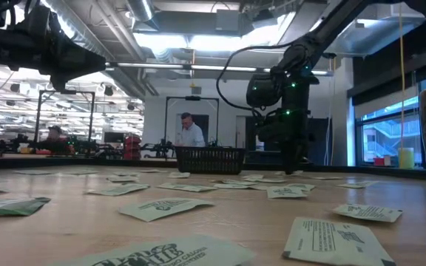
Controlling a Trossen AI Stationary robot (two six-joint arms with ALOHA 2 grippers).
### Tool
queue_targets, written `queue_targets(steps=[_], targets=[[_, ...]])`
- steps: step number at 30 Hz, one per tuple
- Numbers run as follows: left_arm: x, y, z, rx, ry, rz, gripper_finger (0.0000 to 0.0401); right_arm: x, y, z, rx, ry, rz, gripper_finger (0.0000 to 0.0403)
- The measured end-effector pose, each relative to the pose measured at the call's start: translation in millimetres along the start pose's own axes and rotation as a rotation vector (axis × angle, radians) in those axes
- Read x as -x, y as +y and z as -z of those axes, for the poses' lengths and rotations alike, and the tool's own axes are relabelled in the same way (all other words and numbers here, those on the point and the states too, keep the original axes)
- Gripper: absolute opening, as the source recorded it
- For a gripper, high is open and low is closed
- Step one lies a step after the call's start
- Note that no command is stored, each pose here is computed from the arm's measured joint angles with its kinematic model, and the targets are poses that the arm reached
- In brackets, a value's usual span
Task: Pick and place Stevia / Truvia into bins
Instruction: Put the white stevia packet into the black bin
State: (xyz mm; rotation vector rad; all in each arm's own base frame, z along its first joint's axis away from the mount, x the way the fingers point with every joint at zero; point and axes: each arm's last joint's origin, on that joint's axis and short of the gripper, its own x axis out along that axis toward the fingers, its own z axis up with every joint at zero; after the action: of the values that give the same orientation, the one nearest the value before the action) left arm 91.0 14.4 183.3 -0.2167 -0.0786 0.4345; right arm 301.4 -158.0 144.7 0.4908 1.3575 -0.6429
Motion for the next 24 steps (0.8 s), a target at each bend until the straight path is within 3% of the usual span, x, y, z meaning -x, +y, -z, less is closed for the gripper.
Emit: queue_targets(steps=[11, 17, 24], targets=[[0, 0, 0, 0.0, 0.0, -0.001, 0.009, 97, 12, -38, 0.08, -0.343, -0.064, 0.0002], [0, 0, 0, 0.0, 0.0, -0.002, 0.009, 117, 43, -54, 0.182, -0.561, -0.167, 0.0002], [0, 0, 0, -0.001, 0.003, -0.003, 0.009, 108, 61, -57, 0.241, -0.583, -0.228, 0.0002]])
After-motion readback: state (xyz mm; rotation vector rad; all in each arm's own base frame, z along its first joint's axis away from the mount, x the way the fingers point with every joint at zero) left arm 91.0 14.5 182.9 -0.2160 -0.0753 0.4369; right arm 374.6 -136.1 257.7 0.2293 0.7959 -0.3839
